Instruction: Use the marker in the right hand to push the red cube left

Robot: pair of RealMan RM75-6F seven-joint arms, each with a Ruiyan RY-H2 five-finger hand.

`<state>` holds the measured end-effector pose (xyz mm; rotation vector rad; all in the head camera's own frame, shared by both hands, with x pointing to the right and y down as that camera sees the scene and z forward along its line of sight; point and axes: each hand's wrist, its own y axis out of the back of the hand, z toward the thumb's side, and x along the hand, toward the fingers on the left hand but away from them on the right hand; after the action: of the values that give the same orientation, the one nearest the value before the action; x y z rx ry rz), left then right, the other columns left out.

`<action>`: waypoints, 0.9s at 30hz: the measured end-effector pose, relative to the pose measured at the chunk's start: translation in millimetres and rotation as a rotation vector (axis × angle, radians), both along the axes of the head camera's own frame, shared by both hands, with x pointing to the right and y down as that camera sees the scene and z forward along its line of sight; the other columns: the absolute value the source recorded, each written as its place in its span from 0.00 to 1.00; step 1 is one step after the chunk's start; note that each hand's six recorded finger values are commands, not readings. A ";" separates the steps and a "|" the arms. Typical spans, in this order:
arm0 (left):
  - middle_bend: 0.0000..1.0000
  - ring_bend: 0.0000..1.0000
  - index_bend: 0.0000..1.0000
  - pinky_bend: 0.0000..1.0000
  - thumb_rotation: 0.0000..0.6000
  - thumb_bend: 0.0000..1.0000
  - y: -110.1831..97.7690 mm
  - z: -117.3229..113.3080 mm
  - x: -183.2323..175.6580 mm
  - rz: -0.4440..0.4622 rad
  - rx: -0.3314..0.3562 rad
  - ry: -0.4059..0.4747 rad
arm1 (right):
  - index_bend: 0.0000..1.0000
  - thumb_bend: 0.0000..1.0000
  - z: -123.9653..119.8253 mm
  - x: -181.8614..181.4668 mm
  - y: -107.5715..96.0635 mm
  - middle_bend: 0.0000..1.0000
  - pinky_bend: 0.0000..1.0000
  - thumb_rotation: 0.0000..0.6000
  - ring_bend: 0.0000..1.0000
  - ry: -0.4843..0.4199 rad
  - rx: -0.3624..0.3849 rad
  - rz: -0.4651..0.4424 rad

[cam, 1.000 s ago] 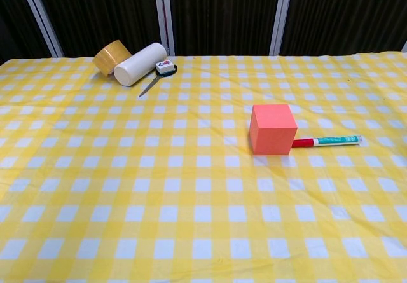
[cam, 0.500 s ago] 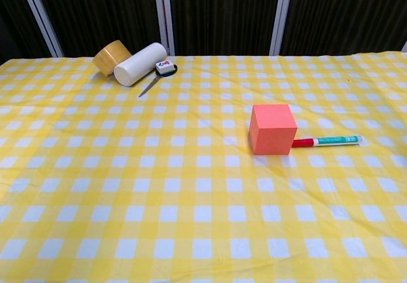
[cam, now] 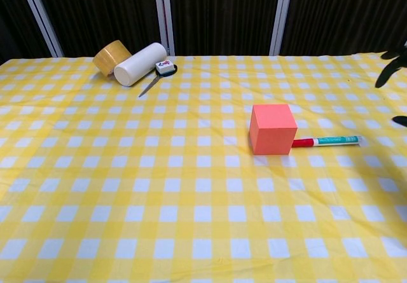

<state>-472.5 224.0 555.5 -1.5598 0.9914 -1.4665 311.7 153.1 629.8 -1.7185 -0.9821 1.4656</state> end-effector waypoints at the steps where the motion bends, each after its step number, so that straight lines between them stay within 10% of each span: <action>1: 0.00 0.00 0.00 0.00 1.00 0.00 0.3 -0.1 -0.5 0.000 -0.004 0.002 | 0.35 0.35 8.6 -6.5 -2.8 0.10 0.00 1.00 0.00 0.000 -0.013 0.005; 13: 0.00 0.00 0.00 0.00 1.00 0.00 -0.1 1.0 -2.9 -0.010 -0.037 0.014 | 0.39 0.35 78.0 -26.9 -31.9 0.10 0.00 1.00 0.00 0.051 -0.103 0.062; 27: 0.00 0.00 0.00 0.00 1.00 0.00 -2.6 1.4 -4.5 -0.024 -0.056 0.035 | 0.39 0.35 101.8 -36.0 -41.1 0.11 0.00 1.00 0.00 0.047 -0.161 0.097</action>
<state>-477.0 221.4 556.9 -1.6235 1.0002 -1.5002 275.7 112.1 731.7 -1.7617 -0.9572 1.6801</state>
